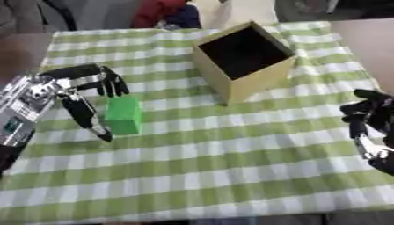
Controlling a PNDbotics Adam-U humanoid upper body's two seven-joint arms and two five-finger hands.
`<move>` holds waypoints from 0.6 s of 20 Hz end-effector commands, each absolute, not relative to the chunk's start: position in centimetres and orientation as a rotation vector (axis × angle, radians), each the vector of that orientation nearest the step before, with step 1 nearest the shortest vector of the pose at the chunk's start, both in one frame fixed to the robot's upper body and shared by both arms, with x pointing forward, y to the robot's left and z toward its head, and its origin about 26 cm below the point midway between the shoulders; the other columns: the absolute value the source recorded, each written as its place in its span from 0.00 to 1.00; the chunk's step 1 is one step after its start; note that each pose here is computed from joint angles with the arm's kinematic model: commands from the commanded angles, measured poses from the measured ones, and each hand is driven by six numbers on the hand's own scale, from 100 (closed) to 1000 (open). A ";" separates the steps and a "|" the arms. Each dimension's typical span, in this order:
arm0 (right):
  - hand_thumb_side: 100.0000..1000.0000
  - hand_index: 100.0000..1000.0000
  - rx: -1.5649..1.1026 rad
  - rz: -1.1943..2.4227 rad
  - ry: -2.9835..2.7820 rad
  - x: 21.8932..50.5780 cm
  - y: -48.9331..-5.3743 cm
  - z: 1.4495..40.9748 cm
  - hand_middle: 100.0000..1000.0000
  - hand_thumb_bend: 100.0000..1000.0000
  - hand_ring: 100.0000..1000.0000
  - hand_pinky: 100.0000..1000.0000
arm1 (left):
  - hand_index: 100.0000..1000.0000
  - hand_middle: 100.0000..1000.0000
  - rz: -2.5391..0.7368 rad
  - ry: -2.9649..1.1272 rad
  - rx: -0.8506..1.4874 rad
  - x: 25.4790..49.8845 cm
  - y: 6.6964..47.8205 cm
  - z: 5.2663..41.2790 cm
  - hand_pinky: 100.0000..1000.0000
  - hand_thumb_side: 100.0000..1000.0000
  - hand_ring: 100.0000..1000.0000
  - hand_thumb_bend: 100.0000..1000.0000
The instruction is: Pick up objects on the table and place them in the box.
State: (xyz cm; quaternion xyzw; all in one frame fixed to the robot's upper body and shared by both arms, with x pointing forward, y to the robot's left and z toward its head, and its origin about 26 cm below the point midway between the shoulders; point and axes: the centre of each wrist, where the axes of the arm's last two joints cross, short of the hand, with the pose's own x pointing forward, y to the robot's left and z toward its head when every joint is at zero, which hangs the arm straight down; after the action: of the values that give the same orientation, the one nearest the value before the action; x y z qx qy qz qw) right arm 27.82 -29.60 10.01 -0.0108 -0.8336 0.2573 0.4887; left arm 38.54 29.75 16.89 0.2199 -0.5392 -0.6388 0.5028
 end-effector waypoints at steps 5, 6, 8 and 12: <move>0.13 0.87 -0.029 0.654 -2.040 27.8 -29.8 10.7 0.57 0.00 0.75 0.68 | 0.72 0.56 -1.515 -1.319 0.591 39.5 29.6 16.7 0.62 0.00 0.60 0.87; 0.13 0.87 -0.028 0.654 -2.040 27.8 -29.8 10.7 0.57 0.00 0.75 0.68 | 0.72 0.55 -1.509 -1.319 0.593 39.6 29.5 16.6 0.61 0.00 0.59 0.87; 0.13 0.87 -0.028 0.654 -2.040 27.8 -29.8 10.7 0.57 0.00 0.75 0.68 | 0.71 0.54 -1.500 -1.318 0.597 39.8 29.4 16.2 0.60 0.00 0.57 0.86; 0.13 0.87 -0.028 0.654 -2.040 27.8 -29.7 10.6 0.57 0.00 0.75 0.68 | 0.70 0.52 -1.481 -1.311 0.598 40.1 29.4 15.6 0.59 0.00 0.55 0.86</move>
State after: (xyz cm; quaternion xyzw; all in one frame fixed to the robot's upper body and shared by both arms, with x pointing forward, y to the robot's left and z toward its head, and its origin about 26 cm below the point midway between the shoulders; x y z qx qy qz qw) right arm 27.83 -29.46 9.96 -0.0076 -0.8328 0.2597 0.4888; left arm 39.85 29.18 14.44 0.2328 -0.5400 -0.6184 0.5214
